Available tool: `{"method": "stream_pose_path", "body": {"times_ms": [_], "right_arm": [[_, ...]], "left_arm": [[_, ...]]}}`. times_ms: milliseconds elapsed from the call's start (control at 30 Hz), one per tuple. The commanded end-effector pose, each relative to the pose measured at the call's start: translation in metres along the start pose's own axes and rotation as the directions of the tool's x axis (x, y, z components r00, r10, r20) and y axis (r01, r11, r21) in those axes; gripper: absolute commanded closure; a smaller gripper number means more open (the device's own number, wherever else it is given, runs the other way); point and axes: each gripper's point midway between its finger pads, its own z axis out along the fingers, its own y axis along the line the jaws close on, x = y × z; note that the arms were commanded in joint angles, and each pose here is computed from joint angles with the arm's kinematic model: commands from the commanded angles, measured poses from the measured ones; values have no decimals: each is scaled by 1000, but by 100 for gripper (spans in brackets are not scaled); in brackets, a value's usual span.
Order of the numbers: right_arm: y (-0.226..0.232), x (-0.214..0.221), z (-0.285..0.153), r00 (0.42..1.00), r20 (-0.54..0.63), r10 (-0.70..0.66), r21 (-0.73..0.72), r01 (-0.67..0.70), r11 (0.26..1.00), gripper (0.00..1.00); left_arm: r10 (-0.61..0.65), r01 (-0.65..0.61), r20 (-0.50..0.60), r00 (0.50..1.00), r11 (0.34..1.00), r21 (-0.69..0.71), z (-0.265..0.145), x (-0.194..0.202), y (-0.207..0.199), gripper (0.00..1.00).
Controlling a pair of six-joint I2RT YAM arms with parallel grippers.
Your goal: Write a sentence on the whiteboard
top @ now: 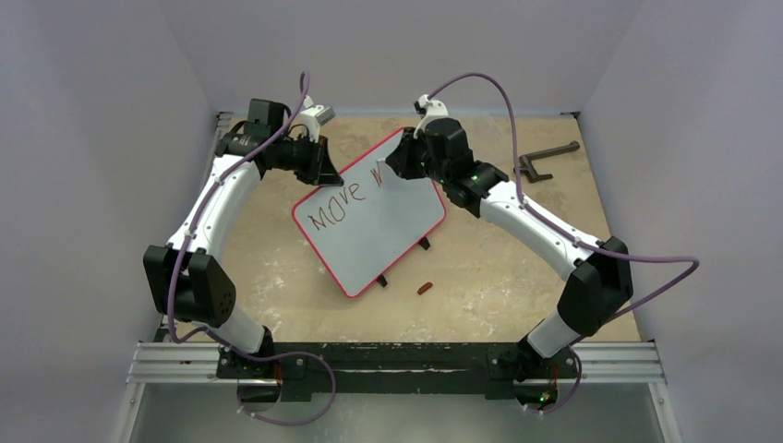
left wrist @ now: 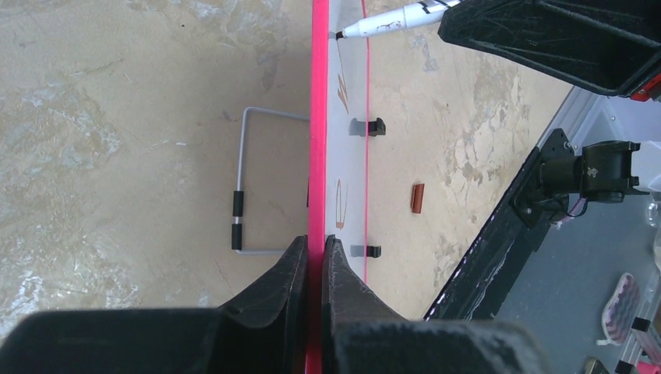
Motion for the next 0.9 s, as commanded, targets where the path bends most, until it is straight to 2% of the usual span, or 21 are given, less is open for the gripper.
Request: {"method": "stream_pose_path", "body": {"times_ms": [0,300,867], "right_arm": [[5,-22,-11,998,56,-8,-7,9,1000,100],[-1,-35,-40,990,138,24,-3,-24,1000,100],[-7,-22,-7,995,89,43,-21,-41,999,100]], "left_arm": [[115,-110,64,991,991,-81,-14,-19,5,100],[117,-111,66,991,989,-93,-15,-20,7,100],[117,-111,65,991,990,-91,-14,-19,7,100]]}}
